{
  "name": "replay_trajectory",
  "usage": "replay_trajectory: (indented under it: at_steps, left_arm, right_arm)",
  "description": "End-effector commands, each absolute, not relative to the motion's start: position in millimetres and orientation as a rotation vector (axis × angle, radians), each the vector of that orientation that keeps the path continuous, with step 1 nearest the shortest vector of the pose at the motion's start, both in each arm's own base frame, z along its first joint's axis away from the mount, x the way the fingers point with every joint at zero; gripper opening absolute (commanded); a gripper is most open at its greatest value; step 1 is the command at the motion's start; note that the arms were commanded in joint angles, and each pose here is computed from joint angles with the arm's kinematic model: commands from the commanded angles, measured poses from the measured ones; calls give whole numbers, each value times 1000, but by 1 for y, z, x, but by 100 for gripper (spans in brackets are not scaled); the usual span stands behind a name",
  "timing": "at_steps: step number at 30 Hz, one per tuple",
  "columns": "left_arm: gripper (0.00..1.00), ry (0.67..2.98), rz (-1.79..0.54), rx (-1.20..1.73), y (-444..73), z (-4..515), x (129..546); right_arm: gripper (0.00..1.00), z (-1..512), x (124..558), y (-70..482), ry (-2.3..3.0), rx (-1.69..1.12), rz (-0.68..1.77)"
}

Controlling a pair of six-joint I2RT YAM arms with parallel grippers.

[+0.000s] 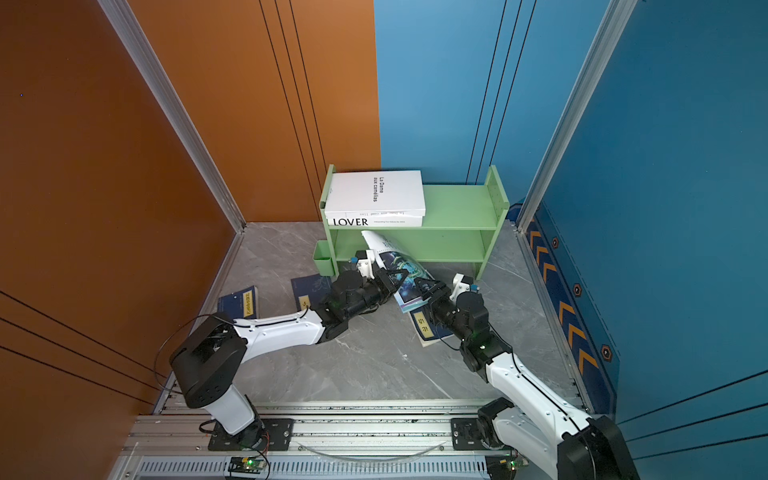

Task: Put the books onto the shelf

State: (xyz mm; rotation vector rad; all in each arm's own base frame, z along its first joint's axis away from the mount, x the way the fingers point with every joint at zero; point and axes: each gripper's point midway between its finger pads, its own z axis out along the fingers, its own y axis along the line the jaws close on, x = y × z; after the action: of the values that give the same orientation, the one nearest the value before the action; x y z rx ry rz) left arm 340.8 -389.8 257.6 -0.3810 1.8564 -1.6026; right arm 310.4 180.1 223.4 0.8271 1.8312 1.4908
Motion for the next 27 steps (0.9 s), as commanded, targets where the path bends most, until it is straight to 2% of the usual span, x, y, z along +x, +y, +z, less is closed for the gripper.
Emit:
replay_trajectory:
  at_steps: [1, 3, 5, 7, 9, 14, 17, 18, 22, 24, 27]
  left_arm:
    - [0, 1664, -1720, -304, -382, 325, 324]
    - [0, 1659, -1718, -311, -377, 326, 322]
    - [0, 1663, -1714, -322, -374, 323, 321]
    - [0, 1681, -1704, -346, -372, 314, 321]
    - [0, 1724, -1682, -391, -370, 297, 323]
    - [2, 1864, -1569, -506, -356, 244, 326]
    - [20, 1925, -1472, -559, -337, 219, 328]
    - [28, 1937, -1443, -570, -330, 213, 328]
    - [54, 1982, -1350, -577, -304, 201, 337]
    - [64, 2013, -1317, -583, -287, 197, 344]
    - [74, 2069, -1247, -586, -257, 189, 351]
  right_arm:
    - [54, 270, 315, 187, 1701, 705, 1594]
    - [51, 274, 314, 189, 1695, 687, 1599]
    - [44, 278, 314, 190, 1693, 679, 1596]
    - [30, 274, 315, 187, 1703, 695, 1568]
    - [21, 265, 316, 184, 1738, 714, 1520]
    - [22, 240, 320, 185, 1881, 705, 1378]
    - [20, 227, 327, 185, 1958, 678, 1280]
    - [20, 223, 331, 184, 1981, 671, 1258]
    - [19, 211, 350, 191, 2059, 592, 1272]
    - [20, 209, 359, 197, 2097, 530, 1307]
    - [19, 203, 370, 200, 2148, 456, 1320]
